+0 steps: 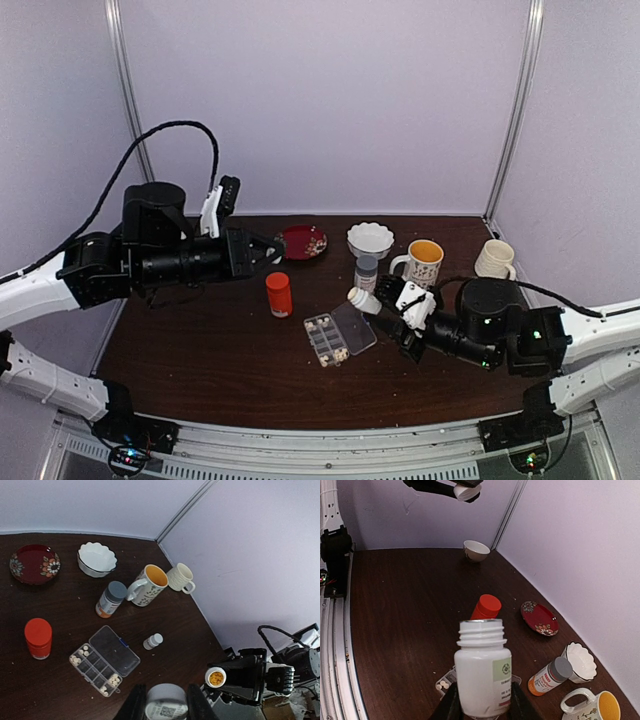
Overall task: Sort the pills into containers
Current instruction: Pour the pill into the compartment of the pill container.
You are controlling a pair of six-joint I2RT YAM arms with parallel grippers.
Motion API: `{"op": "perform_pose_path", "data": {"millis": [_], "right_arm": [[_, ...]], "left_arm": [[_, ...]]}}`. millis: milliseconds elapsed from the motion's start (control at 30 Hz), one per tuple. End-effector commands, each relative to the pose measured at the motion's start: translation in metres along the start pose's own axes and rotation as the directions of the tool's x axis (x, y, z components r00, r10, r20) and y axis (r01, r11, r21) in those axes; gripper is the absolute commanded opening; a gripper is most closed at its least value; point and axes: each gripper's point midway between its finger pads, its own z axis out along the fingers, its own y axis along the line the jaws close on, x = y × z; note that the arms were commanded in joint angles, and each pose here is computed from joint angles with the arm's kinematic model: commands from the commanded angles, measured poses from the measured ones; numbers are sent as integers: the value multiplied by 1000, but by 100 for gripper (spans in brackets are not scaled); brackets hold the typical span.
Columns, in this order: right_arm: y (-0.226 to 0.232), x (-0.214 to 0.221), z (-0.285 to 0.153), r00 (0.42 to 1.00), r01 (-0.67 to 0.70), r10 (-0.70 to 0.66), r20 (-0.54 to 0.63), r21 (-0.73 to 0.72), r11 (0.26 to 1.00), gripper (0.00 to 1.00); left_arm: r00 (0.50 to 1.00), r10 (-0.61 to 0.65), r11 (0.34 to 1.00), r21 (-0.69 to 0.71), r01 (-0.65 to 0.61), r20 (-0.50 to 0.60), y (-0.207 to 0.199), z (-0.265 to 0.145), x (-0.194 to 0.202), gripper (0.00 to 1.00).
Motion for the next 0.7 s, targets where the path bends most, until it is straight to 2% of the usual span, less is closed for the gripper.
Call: {"op": "perform_pose_path", "data": {"millis": [0, 300, 667], "right_arm": [[22, 33, 4, 978, -165, 149, -145, -101, 981, 0], [39, 87, 25, 928, -218, 161, -337, -137, 966, 0], [35, 122, 70, 839, -330, 222, -497, -141, 933, 0]], "left_arm": [[984, 156, 980, -135, -144, 83, 30, -16, -13, 0], [969, 235, 958, -184, -219, 69, 46, -21, -6, 0], [963, 269, 948, -188, -258, 34, 55, -22, 6, 0]]}}
